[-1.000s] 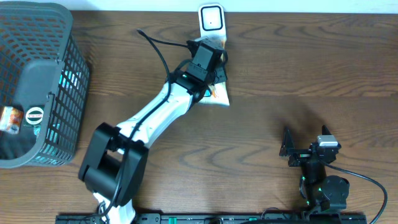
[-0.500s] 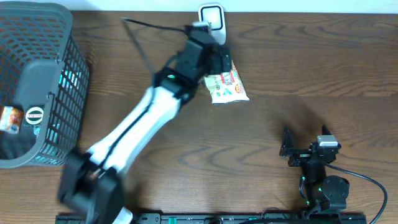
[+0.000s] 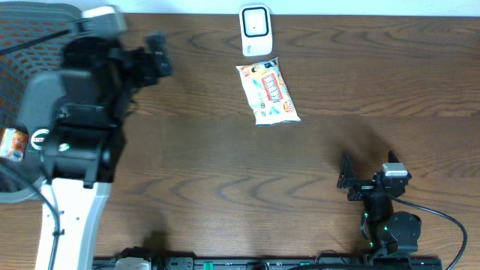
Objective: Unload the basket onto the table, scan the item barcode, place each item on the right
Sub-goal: 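Place the chip bag on the table in front of the scanner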
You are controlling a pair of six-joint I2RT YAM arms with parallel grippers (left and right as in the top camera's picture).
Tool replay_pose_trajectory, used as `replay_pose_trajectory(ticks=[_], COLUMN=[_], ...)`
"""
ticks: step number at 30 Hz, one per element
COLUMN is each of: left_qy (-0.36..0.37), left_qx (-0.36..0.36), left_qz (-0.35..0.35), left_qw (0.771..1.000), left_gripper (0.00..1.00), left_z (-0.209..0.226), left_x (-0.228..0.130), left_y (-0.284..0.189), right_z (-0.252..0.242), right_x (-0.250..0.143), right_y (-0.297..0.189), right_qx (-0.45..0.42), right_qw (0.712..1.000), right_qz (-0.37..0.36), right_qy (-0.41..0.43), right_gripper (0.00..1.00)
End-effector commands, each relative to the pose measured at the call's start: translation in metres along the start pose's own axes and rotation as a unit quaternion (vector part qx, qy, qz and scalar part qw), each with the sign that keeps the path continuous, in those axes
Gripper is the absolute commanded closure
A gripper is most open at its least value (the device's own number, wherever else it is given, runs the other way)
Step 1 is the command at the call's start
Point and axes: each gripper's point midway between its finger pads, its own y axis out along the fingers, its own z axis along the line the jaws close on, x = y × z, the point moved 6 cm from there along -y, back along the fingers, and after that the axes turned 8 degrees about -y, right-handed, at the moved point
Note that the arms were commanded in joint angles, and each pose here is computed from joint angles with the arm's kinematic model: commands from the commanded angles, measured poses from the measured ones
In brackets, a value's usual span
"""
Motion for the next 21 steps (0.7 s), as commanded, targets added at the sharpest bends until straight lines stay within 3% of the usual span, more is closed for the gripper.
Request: replay_pose_trajectory(ticks=[1,6,10,13,21], left_qy=[0.054,0.056,0.036,0.044,0.141], left_qx=[0.022,0.043,0.143,0.222,0.34], left_qz=[-0.052,-0.157,-0.209,-0.21,-0.13], left_qw=[0.997,0.985,0.967,0.951,0.921], left_gripper=[0.02,0.02,0.02,0.02,0.02], left_z=[0.017,0.031,0.062,0.088,0.139], left_x=[0.026,0.068,0.086,0.088,0.079], left_y=[-0.014,-0.036,-0.048,-0.05,-0.034], right_z=[0.002,0.002,0.002,0.002,0.002], right_x=[0.0,0.0,0.0,0.0,0.0], right_y=[0.0,0.0,0.0,0.0,0.0], right_qx=[0.007,0.007,0.007,0.007,0.007], right_qw=[1.0,1.0,1.0,1.0,1.0], right_qz=[0.0,0.0,0.0,0.0,0.0], right_qy=[0.007,0.007,0.007,0.007,0.007], right_gripper=[0.01,0.01,0.01,0.01,0.01])
